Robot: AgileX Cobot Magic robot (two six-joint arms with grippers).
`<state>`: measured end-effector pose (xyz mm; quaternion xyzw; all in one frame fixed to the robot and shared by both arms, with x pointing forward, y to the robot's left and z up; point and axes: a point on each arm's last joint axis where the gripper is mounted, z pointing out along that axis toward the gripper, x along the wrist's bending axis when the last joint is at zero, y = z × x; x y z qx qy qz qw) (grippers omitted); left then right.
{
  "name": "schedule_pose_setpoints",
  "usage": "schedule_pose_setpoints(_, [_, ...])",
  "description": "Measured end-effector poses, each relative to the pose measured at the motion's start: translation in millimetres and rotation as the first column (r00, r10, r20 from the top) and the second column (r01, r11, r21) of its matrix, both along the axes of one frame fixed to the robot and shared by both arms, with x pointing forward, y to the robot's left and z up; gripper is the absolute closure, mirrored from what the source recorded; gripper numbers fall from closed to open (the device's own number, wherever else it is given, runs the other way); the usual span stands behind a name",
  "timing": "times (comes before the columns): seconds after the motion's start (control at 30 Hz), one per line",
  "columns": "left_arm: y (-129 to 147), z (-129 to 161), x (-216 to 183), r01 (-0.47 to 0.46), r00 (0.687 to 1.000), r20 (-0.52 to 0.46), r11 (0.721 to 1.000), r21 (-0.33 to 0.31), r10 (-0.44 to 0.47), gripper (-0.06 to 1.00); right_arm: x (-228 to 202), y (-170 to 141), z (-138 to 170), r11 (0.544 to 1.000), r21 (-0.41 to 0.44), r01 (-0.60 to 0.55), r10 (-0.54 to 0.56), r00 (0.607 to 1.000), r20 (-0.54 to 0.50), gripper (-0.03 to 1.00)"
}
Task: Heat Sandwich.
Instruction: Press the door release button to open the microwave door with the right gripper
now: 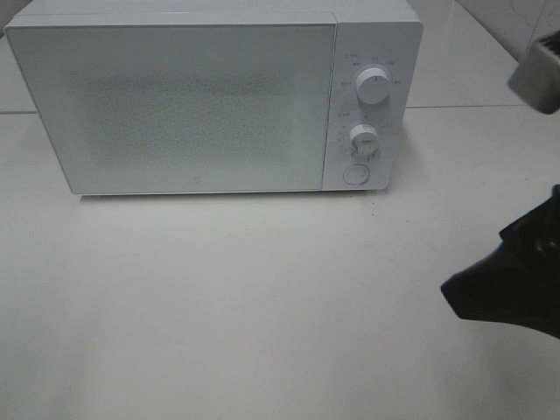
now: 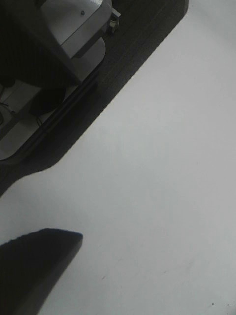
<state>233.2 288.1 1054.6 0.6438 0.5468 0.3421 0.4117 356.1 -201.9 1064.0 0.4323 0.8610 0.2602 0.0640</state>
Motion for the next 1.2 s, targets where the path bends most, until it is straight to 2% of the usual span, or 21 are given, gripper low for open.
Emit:
schedule_pose_setpoints(0.17, [0.0,0.0,0.0,0.000,1.000,0.000,1.000,0.000,0.000,-0.04,-14.8,-14.9,10.6,0.999,0.012,0.043,-0.043,0.998,0.035,0.20])
schedule_pose_setpoints(0.27, [0.0,0.0,0.0,0.000,1.000,0.000,1.000,0.000,0.000,-0.04,-22.2,-33.3,18.1,0.991,0.019,0.134,-0.135,0.988,0.079,0.20])
schedule_pose_setpoints(0.3, [0.0,0.0,0.0,0.000,1.000,0.000,1.000,0.000,0.000,-0.04,-22.2,-33.3,18.1,0.991,0.019,0.134,-0.135,0.988,0.079,0.20])
schedule_pose_setpoints(0.43, [0.0,0.0,0.0,0.000,1.000,0.000,1.000,0.000,0.000,-0.04,-37.5,-57.6,28.0,0.963,0.051,0.263,-0.268,0.951,0.157,0.20])
schedule_pose_setpoints(0.53, [0.0,0.0,0.0,0.000,1.000,0.000,1.000,0.000,0.000,-0.04,-46.0,-65.2,31.2,0.952,0.065,0.299,-0.305,0.933,0.188,0.20])
schedule_pose_setpoints(0.57, [0.0,0.0,0.0,0.000,1.000,0.000,1.000,0.000,0.000,-0.04,-55.9,-72.3,34.7,0.938,0.090,0.335,-0.346,0.910,0.227,0.20])
schedule_pose_setpoints(0.63, [0.0,0.0,0.0,0.000,1.000,0.000,1.000,0.000,0.000,-0.04,-61.3,-75.7,35.9,0.931,0.099,0.352,-0.366,0.898,0.244,0.20])
schedule_pose_setpoints(0.7, [0.0,0.0,0.0,0.000,1.000,0.000,1.000,0.000,0.000,-0.04,-70.5,-81.5,37.6,0.916,0.111,0.386,-0.402,0.873,0.275,0.20])
schedule_pose_setpoints(0.73, [0.0,0.0,0.0,0.000,1.000,0.000,1.000,0.000,0.000,-0.04,-80.0,-86.7,38.5,0.896,0.127,0.426,-0.444,0.845,0.299,0.20])
schedule_pose_setpoints(0.77, [0.0,0.0,0.0,0.000,1.000,0.000,1.000,0.000,0.000,-0.04,-80.0,-86.7,38.5,0.896,0.127,0.426,-0.444,0.845,0.299,0.20])
schedule_pose_setpoints(0.83, [0.0,0.0,0.0,0.000,1.000,0.000,1.000,0.000,0.000,-0.04,-89.7,-92.0,39.6,0.867,0.154,0.473,-0.497,0.803,0.330,0.20])
schedule_pose_setpoints(0.87, [0.0,0.0,0.0,0.000,1.000,0.000,1.000,0.000,0.000,-0.04,-99.0,-97.0,39.9,0.836,0.174,0.521,-0.547,0.759,0.354,0.20])
schedule_pose_setpoints(0.9, [0.0,0.0,0.0,0.000,1.000,0.000,1.000,0.000,0.000,-0.04,-102.8,-99.0,39.7,0.822,0.182,0.540,-0.566,0.740,0.363,0.20])
schedule_pose_setpoints(0.93, [0.0,0.0,0.0,0.000,1.000,0.000,1.000,0.000,0.000,-0.04,-102.8,-99.0,39.7,0.822,0.182,0.540,-0.566,0.740,0.363,0.20])
schedule_pose_setpoints(1.0, [0.0,0.0,0.0,0.000,1.000,0.000,1.000,0.000,0.000,-0.04,-111.7,-103.2,39.1,0.791,0.196,0.580,-0.606,0.696,0.385,0.20])
schedule_pose_setpoints(1.03, [0.0,0.0,0.0,0.000,1.000,0.000,1.000,0.000,0.000,-0.04,-119.5,-106.4,38.3,0.763,0.208,0.612,-0.637,0.657,0.403,0.20])
schedule_pose_setpoints(1.07, [0.0,0.0,0.0,0.000,1.000,0.000,1.000,0.000,0.000,-0.04,-122.6,-107.5,38.2,0.751,0.219,0.623,-0.651,0.639,0.411,0.20])
schedule_pose_setpoints(1.1, [0.0,0.0,0.0,0.000,1.000,0.000,1.000,0.000,0.000,-0.04,-122.6,-107.5,38.2,0.751,0.219,0.623,-0.651,0.639,0.411,0.20])
schedule_pose_setpoints(1.17, [0.0,0.0,0.0,0.000,1.000,0.000,1.000,0.000,0.000,-0.04,-129.9,-109.9,38.0,0.729,0.235,0.643,-0.670,0.599,0.439,0.20])
schedule_pose_setpoints(1.2, [0.0,0.0,0.0,0.000,1.000,0.000,1.000,0.000,0.000,-0.04,-136.6,-111.6,36.2,0.711,0.249,0.657,-0.683,0.563,0.466,0.20])
